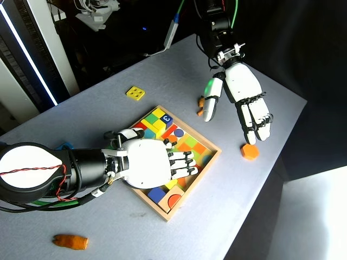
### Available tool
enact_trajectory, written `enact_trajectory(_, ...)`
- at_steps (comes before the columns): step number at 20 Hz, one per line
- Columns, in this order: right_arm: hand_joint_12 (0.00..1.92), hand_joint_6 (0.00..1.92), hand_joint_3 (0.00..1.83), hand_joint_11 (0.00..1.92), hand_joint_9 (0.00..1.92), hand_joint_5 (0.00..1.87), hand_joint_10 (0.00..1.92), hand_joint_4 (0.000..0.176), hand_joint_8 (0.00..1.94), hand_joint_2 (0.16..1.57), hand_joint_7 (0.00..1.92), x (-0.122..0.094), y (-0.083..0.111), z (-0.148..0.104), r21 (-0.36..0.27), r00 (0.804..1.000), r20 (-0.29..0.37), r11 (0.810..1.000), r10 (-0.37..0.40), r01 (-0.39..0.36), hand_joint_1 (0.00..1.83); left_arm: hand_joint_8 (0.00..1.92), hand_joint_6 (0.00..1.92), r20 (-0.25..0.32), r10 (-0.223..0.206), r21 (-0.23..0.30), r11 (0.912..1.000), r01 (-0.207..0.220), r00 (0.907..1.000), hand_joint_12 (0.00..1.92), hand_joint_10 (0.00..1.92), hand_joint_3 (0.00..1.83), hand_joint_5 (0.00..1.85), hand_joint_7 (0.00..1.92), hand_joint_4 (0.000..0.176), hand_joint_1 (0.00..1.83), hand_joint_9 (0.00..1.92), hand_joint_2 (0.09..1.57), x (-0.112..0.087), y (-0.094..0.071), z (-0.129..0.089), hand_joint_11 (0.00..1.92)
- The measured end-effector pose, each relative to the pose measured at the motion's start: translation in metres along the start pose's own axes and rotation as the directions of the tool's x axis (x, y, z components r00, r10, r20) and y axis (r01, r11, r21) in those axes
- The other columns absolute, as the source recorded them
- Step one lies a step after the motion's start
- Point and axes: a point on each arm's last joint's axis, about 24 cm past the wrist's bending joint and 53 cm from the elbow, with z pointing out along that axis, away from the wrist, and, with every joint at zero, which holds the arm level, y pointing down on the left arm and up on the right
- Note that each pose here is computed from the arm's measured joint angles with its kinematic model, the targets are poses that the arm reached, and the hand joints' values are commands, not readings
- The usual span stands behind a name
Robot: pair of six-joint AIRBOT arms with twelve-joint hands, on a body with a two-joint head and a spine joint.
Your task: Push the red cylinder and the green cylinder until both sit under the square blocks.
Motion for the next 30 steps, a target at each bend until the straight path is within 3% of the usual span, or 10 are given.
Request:
enact_trajectory(3, 0.00, 0.01, 0.00, 0.00, 0.00, 0.63, 0.00, 0.175, 0.00, 1.06, 0.02, 0.002, 0.002, 0.000, -0.006, 1.000, -0.010, 1.000, 0.006, -0.006, 0.28, 0.00, 0.00, 0.000, 0.000, 0.000, 1.0000, 0.000, 1.0000, 0.46, 0.00, 0.00, 0.05, 0.00, 0.126, 0.00, 0.03, 1.10, 0.000, 0.000, 0.000, 0.00)
enact_trajectory(7, 0.00, 0.01, 0.00, 0.01, 0.00, 0.65, 0.00, 0.172, 0.01, 1.06, 0.04, 0.004, 0.001, -0.002, -0.011, 1.000, -0.020, 1.000, 0.006, -0.006, 0.31, 0.00, 0.00, -0.001, 0.000, -0.001, 1.0000, 0.000, 1.0000, 0.55, 0.00, 0.00, 0.05, 0.00, 0.106, 0.00, 0.04, 1.13, 0.000, 0.000, 0.000, 0.00)
enact_trajectory(9, 0.00, 0.01, 0.00, 0.00, 0.00, 0.64, 0.00, 0.176, 0.00, 1.06, 0.03, 0.005, 0.001, -0.004, -0.014, 1.000, -0.026, 1.000, 0.006, -0.006, 0.30, 0.00, 0.00, -0.001, 0.000, -0.002, 1.0000, 0.000, 1.0000, 0.49, 0.00, 0.00, 0.05, 0.00, 0.119, 0.00, 0.03, 1.13, 0.000, 0.000, 0.000, 0.00)
enact_trajectory(15, 0.00, 0.01, 0.00, 0.00, 0.00, 0.65, 0.00, 0.176, 0.00, 1.06, 0.01, 0.004, -0.005, -0.013, -0.004, 0.999, -0.034, 1.000, 0.020, -0.021, 0.31, 0.00, 0.00, -0.005, 0.002, -0.011, 0.9999, -0.002, 1.0000, 0.27, 0.00, 0.00, 0.05, 0.01, 0.100, 0.00, 0.01, 1.13, 0.001, 0.004, -0.001, 0.00)
enact_trajectory(16, 0.00, 0.01, 0.00, 0.00, 0.00, 0.66, 0.00, 0.172, 0.01, 1.06, 0.02, 0.004, -0.006, -0.013, -0.003, 0.999, -0.035, 1.000, 0.023, -0.023, 0.32, 0.00, 0.00, -0.005, 0.000, -0.012, 0.9999, 0.000, 1.0000, 0.24, 0.00, 0.00, 0.06, 0.00, 0.110, 0.00, 0.01, 1.13, 0.001, 0.005, -0.001, 0.00)
enact_trajectory(18, 0.01, 0.01, 0.00, 0.01, 0.00, 0.68, 0.00, 0.156, 0.01, 1.05, 0.03, 0.003, -0.007, -0.015, -0.001, 0.999, -0.034, 1.000, 0.025, -0.025, 0.37, 0.00, 0.00, -0.006, 0.000, -0.014, 0.9999, 0.000, 1.0000, 0.20, 0.00, 0.00, 0.06, 0.00, 0.105, 0.00, 0.00, 1.13, 0.002, 0.006, -0.001, 0.00)
enact_trajectory(21, 0.01, 0.01, 0.00, 0.01, 0.00, 0.68, 0.00, 0.156, 0.00, 1.06, 0.02, 0.004, -0.010, -0.019, -0.001, 0.998, -0.040, 0.999, 0.039, -0.039, 0.36, 0.00, 0.00, -0.015, -0.001, -0.025, 0.9997, 0.001, 0.9999, 0.20, 0.00, 0.00, 0.06, 0.01, 0.105, 0.00, 0.00, 1.13, 0.005, 0.009, -0.002, 0.00)
enact_trajectory(23, 0.01, 0.01, 0.00, 0.01, 0.00, 0.69, 0.00, 0.141, 0.00, 1.05, 0.03, 0.005, -0.012, -0.023, -0.001, 0.998, -0.043, 0.999, 0.044, -0.044, 0.38, 0.00, 0.00, -0.013, -0.003, -0.026, 0.9997, 0.002, 0.9999, 0.19, 0.00, 0.00, 0.06, 0.01, 0.097, 0.00, 0.00, 1.13, 0.004, 0.010, -0.002, 0.00)
enact_trajectory(25, 0.01, 0.01, 0.00, 0.02, 0.00, 0.69, 0.00, 0.145, 0.00, 1.05, 0.03, 0.006, -0.013, -0.026, -0.001, 0.997, -0.046, 0.999, 0.053, -0.053, 0.38, 0.00, 0.00, -0.014, -0.003, -0.026, 0.9996, 0.002, 0.9999, 0.17, 0.00, 0.00, 0.05, 0.00, 0.101, 0.00, 0.00, 1.12, 0.004, 0.010, -0.002, 0.00)
enact_trajectory(30, 0.03, 0.01, 0.00, 0.04, 0.00, 0.71, 0.00, 0.150, 0.01, 1.06, 0.05, 0.008, -0.013, -0.030, 0.001, 0.997, -0.054, 0.999, 0.052, -0.052, 0.37, 0.00, 0.00, -0.021, 0.000, -0.034, 0.9994, -0.001, 0.9998, 0.14, 0.00, 0.00, 0.06, 0.00, 0.081, 0.00, 0.00, 1.11, 0.007, 0.014, -0.003, 0.00)
